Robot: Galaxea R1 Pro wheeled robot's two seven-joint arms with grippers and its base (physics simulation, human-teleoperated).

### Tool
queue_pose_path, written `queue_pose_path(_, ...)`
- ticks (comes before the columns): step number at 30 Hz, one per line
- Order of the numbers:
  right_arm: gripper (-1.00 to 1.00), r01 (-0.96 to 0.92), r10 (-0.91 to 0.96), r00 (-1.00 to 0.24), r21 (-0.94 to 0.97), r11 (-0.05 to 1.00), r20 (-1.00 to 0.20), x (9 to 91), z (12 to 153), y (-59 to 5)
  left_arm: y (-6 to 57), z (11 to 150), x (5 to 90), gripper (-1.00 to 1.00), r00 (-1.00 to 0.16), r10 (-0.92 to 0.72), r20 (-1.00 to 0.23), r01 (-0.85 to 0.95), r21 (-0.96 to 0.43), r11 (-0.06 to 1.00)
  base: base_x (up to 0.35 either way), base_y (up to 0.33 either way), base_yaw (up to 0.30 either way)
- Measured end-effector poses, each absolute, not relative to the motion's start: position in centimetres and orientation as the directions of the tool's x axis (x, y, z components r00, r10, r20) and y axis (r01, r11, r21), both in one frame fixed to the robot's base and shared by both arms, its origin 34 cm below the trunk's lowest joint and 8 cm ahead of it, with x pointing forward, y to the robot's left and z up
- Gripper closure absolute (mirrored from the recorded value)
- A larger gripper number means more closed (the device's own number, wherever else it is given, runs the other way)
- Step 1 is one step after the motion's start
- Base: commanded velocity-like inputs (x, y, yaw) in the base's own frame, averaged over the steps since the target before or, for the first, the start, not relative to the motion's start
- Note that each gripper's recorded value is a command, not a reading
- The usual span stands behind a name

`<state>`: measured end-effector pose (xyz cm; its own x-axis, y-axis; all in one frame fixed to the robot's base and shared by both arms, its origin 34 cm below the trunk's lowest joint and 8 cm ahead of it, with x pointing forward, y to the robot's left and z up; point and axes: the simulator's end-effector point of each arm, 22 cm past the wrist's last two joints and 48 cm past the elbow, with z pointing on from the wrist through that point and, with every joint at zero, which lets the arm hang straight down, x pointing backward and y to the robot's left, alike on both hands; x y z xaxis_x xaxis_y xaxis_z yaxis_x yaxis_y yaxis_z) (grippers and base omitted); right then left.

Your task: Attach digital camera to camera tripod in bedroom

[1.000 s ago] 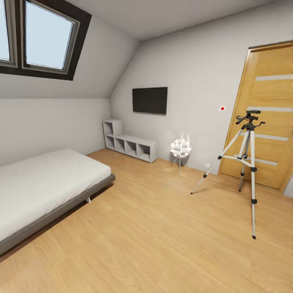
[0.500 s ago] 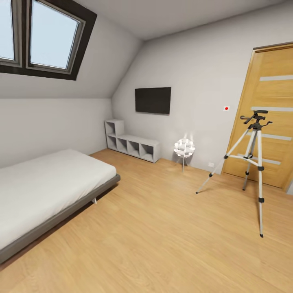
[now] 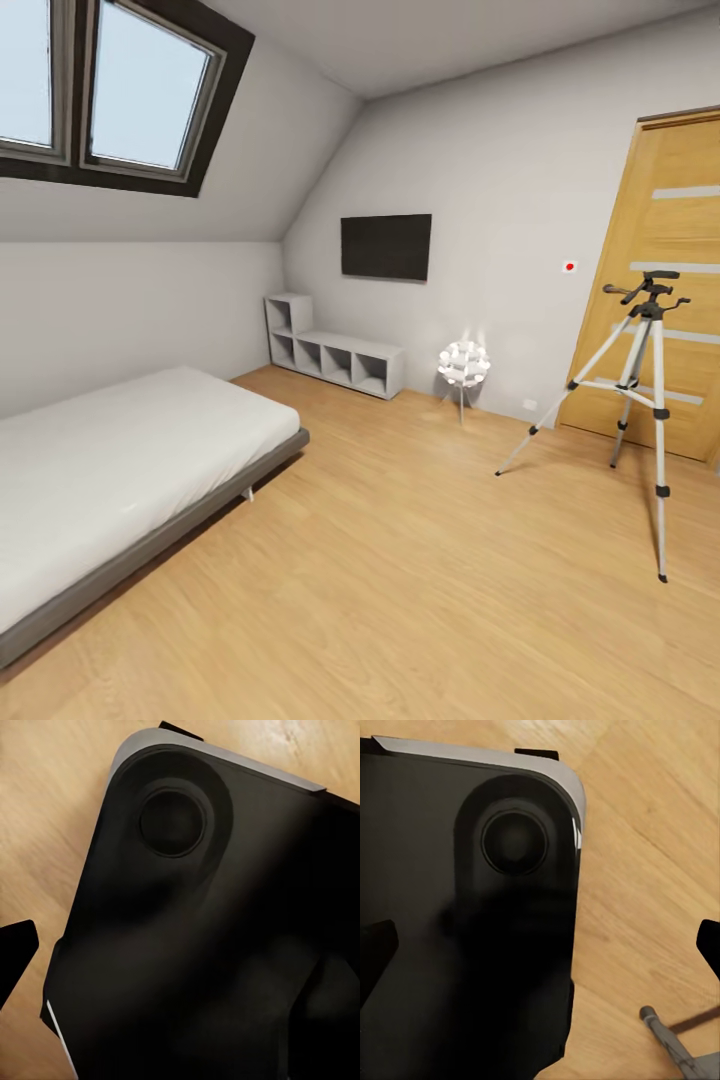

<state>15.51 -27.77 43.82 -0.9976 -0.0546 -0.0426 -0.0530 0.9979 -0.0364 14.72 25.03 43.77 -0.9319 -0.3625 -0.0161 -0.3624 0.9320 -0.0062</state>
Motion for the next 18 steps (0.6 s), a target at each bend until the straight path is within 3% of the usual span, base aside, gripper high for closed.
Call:
queue_pose_path(7, -1.00, -0.037, -0.039, -0.998, -0.036, 0.999, -0.042, 15.48, 43.82, -27.65, 25.02, 43.77, 14.71, -1.00, -0.933, -0.360, -0.016, -0.360, -0.006, 0.933, 0.000, 0.014, -0.076)
queue_pose_path(13, -1.00, -0.033, -0.035, -0.998, -0.037, 0.999, -0.046, 15.61, 43.83, -27.70, 24.97, 43.77, 14.81, -1.00, -0.933, -0.360, -0.018, -0.360, -0.009, 0.933, -0.010, 0.001, -0.219)
queue_pose_path(18, -1.00, -0.033, -0.034, -0.998, -0.037, 0.999, -0.048, 15.69, 43.82, -27.72, 24.97, 43.76, 14.96, -1.00, -0.933, -0.360, -0.021, -0.360, -0.011, 0.933, -0.167, 0.010, -0.231)
